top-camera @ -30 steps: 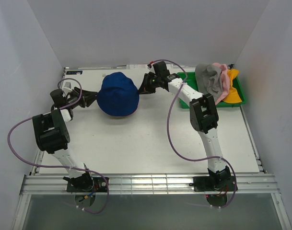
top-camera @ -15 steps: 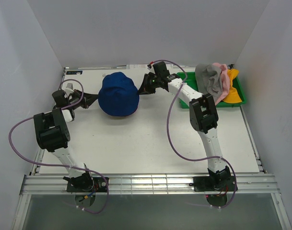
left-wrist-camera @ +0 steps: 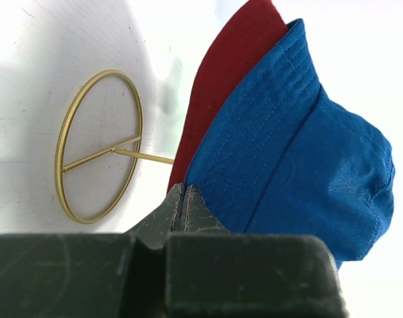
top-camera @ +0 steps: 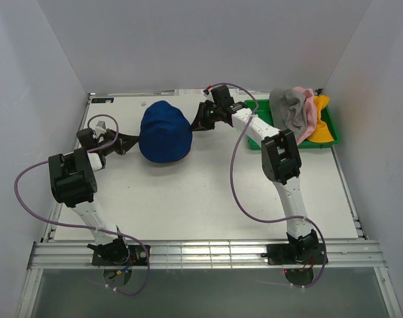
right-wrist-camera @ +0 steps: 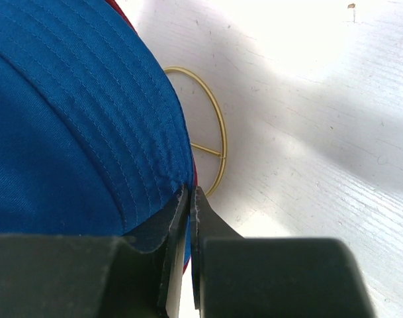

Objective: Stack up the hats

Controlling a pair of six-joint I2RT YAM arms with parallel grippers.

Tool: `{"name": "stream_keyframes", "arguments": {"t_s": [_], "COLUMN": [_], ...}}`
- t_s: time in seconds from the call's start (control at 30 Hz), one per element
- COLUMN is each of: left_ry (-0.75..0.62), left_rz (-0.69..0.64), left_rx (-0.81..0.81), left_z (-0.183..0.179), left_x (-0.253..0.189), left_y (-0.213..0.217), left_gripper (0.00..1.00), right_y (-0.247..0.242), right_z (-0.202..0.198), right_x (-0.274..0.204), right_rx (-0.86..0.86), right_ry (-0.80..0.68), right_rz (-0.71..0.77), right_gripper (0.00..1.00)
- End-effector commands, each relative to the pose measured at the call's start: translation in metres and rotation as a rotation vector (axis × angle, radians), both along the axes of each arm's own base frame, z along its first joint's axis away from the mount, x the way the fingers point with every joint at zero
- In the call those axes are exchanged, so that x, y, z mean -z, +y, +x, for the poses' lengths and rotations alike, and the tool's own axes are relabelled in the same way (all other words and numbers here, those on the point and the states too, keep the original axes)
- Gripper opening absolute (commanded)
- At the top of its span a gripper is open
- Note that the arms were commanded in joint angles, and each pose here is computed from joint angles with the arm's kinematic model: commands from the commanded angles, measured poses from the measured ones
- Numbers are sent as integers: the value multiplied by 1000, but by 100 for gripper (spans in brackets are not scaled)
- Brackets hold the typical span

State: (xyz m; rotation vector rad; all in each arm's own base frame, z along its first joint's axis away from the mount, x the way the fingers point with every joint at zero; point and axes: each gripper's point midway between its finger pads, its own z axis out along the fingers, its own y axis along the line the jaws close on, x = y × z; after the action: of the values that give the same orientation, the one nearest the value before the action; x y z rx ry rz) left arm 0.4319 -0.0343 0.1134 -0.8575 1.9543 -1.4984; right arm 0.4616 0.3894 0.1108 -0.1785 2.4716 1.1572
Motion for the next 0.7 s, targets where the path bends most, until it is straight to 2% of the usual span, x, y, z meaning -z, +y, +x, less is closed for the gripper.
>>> {"name": "stream_keyframes", "arguments": {"t_s": [0.0,0.2,0.43,0.47,0.53,0.57,0.6,0.67], "left_ry": [94,118,77,70,42,34,27,2], "left_rz": [53,61,85,88,106,111,118,135], "left_rx": [-48,-45,-29,-28,-24,-23,-21,-17], "left_z": [-7,-11,-3,-2,1,1,2,6], "left_x": [35,44,25,20,10,3,0,-12], "left_y": [7,7,9,9,11,11,11,12], "left_gripper": [0,0,0,2,17,22,32,39], "right_y": [-15,-19,-18,-18,-17,-15,-15,-14], "right_z": [1,-1,4,5,8,9,10,13], "right_x": [26,34,18,12,2,-4,-9,-20], "right_rx": [23,15,11,12,10,7,5,7], "right_ry": [24,36,6,-4,-26,-37,-50,-70], "right_rz": [-94,-119,-102,-95,-82,-76,-72,-64], "right_gripper": [8,8,8,8,9,12,14,19]}}
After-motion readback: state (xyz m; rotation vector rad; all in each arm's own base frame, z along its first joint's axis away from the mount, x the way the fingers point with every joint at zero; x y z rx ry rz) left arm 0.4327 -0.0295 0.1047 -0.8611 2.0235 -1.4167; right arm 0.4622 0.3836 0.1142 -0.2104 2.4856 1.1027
